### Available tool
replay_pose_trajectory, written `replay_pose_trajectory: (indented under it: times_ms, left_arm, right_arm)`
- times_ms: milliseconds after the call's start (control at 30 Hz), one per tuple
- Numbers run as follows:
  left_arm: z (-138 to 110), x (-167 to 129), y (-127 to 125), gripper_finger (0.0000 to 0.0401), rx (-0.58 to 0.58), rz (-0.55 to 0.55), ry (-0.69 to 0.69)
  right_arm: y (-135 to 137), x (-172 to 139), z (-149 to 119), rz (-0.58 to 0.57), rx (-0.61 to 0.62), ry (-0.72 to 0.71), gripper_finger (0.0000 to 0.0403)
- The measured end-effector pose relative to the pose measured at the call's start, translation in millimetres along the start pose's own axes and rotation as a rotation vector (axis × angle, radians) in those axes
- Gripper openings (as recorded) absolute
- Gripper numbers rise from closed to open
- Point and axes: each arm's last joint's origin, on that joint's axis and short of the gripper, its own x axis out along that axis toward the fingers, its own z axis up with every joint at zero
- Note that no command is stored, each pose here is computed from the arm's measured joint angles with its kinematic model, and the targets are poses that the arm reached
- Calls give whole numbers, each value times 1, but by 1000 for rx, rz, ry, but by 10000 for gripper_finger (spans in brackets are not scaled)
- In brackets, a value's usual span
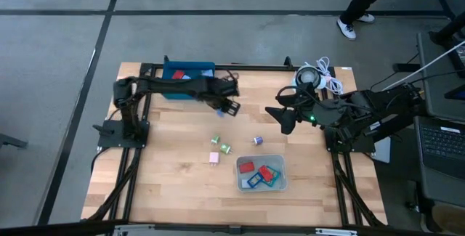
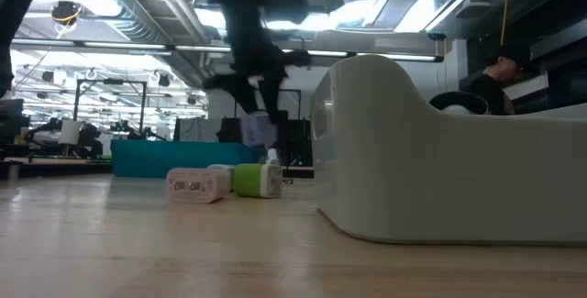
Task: Pick & Place Office items
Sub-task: Put the blue charger adapter into the blue bin
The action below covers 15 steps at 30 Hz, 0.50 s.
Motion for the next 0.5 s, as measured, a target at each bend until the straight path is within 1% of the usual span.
replay_pose_trajectory:
  times_ms: [67,133,200,267,400,500]
  left_arm:
    - [5,-15,14,115,23,49,-21]
    - [8,-26,32,115,54,117,-9]
    - [10,-30,52,115,59,190,8]
    - [12,-31,71,115,44,217,18]
    - [26,-38,106,115,-83,157,-64]
    - [41,-40,134,115,-189,99,-129]
  right_arm:
    - [0,0,0,-3,-3,-4,355]
    - [0,0,0,-10,-14,-10,355]
    - [-2,-1,1,-21,-21,-16,355]
    - [-4,-3,1,-35,-28,-21,355]
    - [-8,-9,5,-41,-21,-37,355]
    - [-10,-12,7,-51,-23,-50,355]
